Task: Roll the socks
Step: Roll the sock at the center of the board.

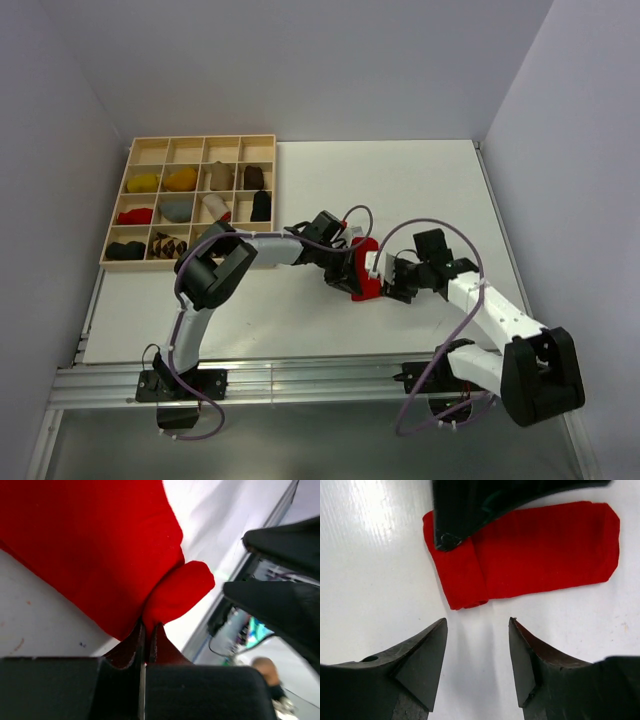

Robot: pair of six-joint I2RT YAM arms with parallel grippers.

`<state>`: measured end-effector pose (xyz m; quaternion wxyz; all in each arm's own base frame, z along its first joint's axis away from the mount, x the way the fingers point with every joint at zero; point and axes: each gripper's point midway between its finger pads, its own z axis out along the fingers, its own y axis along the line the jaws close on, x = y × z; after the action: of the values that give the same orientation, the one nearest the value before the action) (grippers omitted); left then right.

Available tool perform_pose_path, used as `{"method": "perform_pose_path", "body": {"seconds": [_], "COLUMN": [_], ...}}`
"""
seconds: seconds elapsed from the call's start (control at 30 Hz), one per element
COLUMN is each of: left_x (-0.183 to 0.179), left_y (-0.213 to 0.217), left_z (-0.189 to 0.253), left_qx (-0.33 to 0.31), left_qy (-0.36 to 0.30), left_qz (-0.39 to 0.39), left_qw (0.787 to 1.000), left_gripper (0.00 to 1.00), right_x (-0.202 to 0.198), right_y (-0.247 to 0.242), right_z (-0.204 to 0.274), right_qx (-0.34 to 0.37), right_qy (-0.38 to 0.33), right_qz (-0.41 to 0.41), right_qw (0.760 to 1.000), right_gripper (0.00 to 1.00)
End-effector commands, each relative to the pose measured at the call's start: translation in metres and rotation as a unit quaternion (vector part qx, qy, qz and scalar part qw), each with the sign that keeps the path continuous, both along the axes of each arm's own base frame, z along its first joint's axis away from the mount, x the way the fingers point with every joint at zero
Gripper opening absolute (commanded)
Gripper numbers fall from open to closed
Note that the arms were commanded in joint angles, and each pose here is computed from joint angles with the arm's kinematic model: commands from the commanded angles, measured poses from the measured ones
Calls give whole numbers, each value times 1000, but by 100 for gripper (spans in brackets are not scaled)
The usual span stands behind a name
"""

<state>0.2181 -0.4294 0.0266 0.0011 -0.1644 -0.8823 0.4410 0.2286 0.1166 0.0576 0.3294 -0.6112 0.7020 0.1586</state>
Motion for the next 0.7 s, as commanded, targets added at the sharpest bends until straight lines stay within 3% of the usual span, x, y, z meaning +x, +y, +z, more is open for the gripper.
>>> {"method": "perform_pose_path", "body": {"seconds": [0.0,0.37,0.67], "left_x": [-34,-28,-18], "left_y": [34,27,25], "left_z": [-45,-46,-51], "left_qx": [101,91,92], "left_qy": [102,141,155], "left_qz": [2,4,8], "left_qw": [990,986,984], "left_gripper": [0,0,0], "right_x": [14,-3,-28], "right_y": [8,32,41], "right_z": [5,-6,-5], "right_qx": [-26,-50,-58], "right_qy": [-111,-125,-91], "right_qz": [43,103,139], "right_qw": [993,986,984], "right_gripper": [60,60,58]}}
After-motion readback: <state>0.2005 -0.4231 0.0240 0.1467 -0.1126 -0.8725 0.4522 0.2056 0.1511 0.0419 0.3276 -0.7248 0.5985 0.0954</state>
